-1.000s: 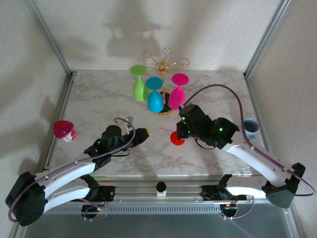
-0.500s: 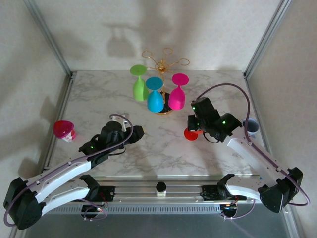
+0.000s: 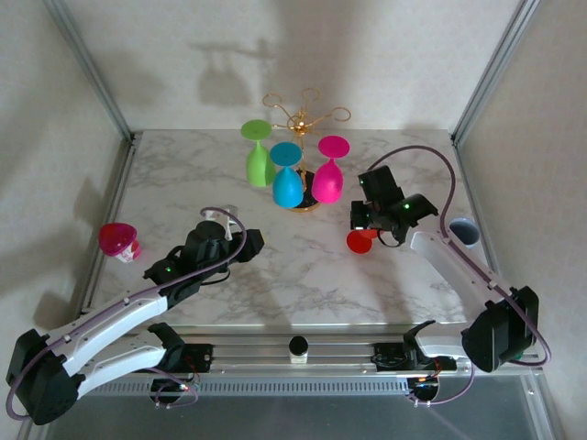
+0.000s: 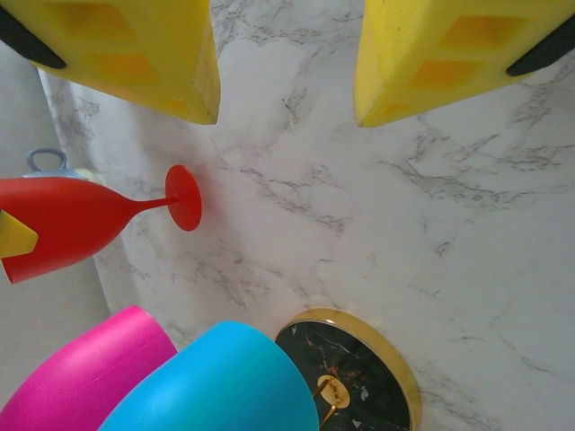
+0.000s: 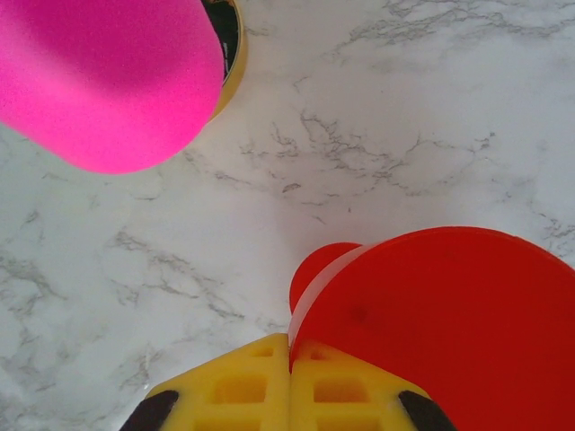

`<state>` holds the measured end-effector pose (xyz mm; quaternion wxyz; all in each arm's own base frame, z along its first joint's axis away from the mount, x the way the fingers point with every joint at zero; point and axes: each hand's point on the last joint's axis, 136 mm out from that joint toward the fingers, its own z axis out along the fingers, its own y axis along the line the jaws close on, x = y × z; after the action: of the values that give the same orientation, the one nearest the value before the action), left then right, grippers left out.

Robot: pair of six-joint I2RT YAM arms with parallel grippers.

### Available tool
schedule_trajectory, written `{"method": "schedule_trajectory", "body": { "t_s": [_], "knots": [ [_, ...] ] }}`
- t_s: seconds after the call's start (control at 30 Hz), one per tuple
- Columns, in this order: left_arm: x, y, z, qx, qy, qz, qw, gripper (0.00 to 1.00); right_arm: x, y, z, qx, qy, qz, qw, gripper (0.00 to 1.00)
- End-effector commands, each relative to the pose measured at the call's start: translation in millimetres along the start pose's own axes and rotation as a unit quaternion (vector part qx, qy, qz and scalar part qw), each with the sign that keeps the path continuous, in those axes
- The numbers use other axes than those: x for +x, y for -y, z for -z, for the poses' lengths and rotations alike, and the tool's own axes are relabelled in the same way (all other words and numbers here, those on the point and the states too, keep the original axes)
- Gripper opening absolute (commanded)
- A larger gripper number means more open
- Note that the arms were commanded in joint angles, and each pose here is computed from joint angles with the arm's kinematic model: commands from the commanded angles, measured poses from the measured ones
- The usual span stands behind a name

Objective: Take the wine glass off the wine glass rack

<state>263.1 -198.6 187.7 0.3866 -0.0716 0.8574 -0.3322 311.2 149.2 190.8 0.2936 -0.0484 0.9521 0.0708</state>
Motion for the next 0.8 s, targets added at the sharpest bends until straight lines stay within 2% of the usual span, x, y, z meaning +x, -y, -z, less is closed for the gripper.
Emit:
{"method": "schedule_trajectory", "body": {
  "t_s": [0.0, 0.37, 0.77],
  "knots": [
    [-12.8, 3.6, 1.9, -0.005, 0.014, -0.012, 1.0, 0.44, -20.7, -5.9, 0.5, -0.011, 0.022, 0.009, 1.0, 0.0],
    [-15.1, -1.3, -0.8, -0.013, 0.013, -0.011, 1.0, 0.44, -40.9, -6.5, -18.8, 0.014, 0.015, 0.033, 0.999, 0.0],
    [-14.2, -4.4, -4.1, -0.017, 0.009, -0.009, 1.0, 0.44, -36.0, -3.1, -30.3, 0.025, 0.0, 0.038, 0.999, 0.0]
  ]
}}
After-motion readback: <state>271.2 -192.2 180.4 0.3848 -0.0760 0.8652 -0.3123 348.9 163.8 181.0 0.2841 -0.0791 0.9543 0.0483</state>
